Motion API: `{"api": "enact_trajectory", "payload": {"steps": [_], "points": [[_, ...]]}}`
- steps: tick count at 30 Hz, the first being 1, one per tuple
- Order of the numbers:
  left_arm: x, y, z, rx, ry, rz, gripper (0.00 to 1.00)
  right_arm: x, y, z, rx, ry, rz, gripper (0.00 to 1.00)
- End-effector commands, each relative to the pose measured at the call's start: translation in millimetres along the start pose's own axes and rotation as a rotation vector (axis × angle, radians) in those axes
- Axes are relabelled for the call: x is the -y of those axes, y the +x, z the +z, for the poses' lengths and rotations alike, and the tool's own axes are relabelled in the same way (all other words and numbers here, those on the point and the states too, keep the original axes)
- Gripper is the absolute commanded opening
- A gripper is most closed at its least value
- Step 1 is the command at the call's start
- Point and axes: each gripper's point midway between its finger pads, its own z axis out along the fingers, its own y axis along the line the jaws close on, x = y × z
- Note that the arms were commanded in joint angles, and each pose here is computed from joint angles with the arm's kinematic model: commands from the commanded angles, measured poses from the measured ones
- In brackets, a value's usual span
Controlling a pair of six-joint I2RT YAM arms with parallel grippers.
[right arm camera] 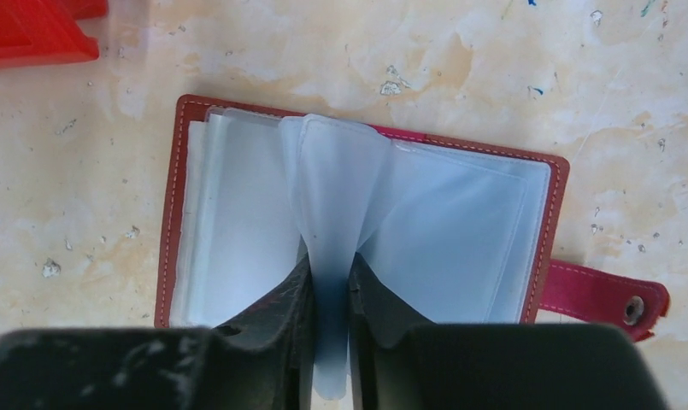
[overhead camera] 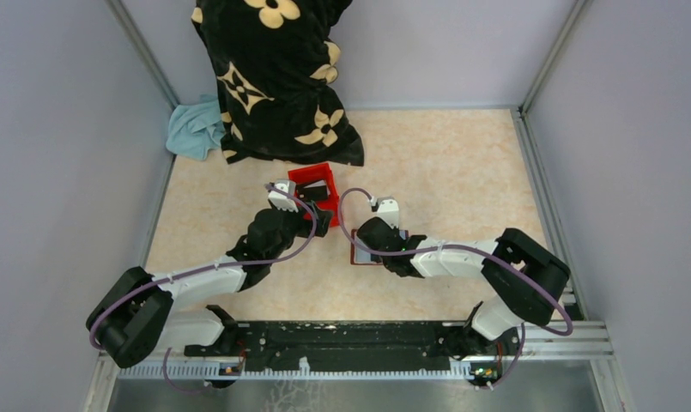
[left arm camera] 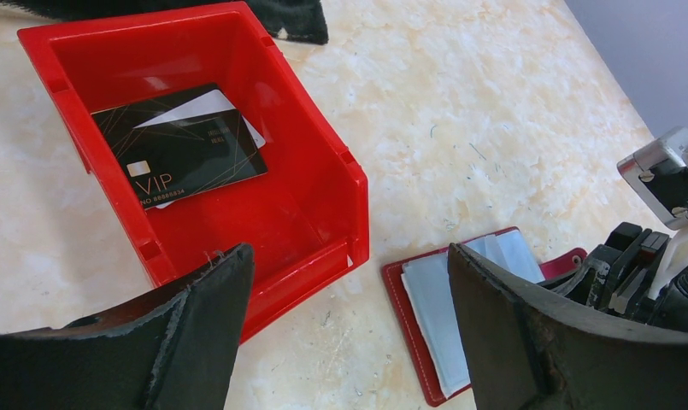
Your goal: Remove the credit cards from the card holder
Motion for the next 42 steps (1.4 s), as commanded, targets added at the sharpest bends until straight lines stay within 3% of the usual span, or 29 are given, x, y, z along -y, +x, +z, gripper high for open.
{"api": "enact_trajectory", "payload": {"steps": [1,6,13,21,31,33,36,42], "points": [[7,-13,4,0.027,0.012,0.01,0.89,-13,-10,-5,0.018,-0.043,0.019,0.13],[8,-12,5,0.024,0.017,0.01,0.89,-20,-17,-10,0.043,-0.106,0.056,0.03],[15,-6,8,-0.003,0.054,0.012,0.87,-22,-27,-19,0.075,-0.194,0.12,0.0],[42,18,20,-0.124,0.193,0.021,0.56,-27,-27,-19,0.058,-0.28,0.158,0.0],[64,50,30,-0.262,0.302,0.014,0.35,-39,-25,-20,0.046,-0.391,0.179,0.0],[64,58,32,-0.287,0.306,0.018,0.25,-38,-25,-20,0.049,-0.391,0.182,0.0],[66,61,32,-0.299,0.313,0.012,0.01,-38,-27,-20,0.049,-0.399,0.189,0.0],[66,56,27,-0.279,0.319,0.022,0.0,-41,-37,-18,0.068,-0.415,0.204,0.0]]}}
